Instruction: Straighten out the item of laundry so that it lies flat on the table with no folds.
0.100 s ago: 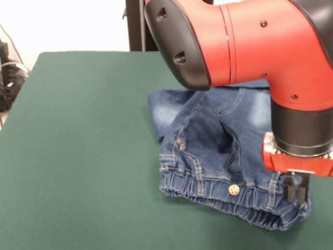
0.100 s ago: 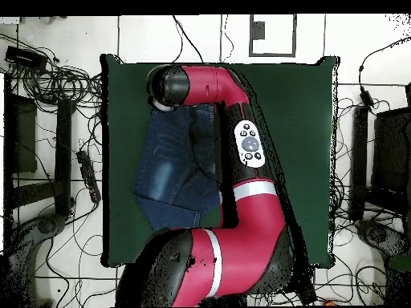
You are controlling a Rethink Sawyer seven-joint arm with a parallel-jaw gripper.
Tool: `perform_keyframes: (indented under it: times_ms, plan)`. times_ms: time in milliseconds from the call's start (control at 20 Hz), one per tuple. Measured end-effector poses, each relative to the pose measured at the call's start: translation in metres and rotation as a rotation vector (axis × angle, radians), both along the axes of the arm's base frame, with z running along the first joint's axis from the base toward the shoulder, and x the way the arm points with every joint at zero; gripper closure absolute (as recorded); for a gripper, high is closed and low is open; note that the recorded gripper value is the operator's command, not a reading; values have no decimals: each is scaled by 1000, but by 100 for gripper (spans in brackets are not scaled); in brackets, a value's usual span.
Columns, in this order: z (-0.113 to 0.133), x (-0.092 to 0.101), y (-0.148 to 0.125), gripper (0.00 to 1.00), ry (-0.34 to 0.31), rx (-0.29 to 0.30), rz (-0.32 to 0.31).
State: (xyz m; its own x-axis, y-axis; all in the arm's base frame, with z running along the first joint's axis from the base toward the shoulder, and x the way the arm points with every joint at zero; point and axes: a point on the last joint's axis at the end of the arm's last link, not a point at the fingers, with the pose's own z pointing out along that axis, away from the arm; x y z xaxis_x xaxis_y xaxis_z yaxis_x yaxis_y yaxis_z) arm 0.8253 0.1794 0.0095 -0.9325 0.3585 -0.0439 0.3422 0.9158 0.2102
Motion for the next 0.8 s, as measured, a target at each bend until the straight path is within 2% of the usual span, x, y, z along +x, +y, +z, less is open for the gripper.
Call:
perform_keyframes:
  times_ms: [450, 800]
  plan:
    - [1, 10, 11, 100, -13, 34, -7]
    - [-7, 20, 14, 100, 17, 34, -15]
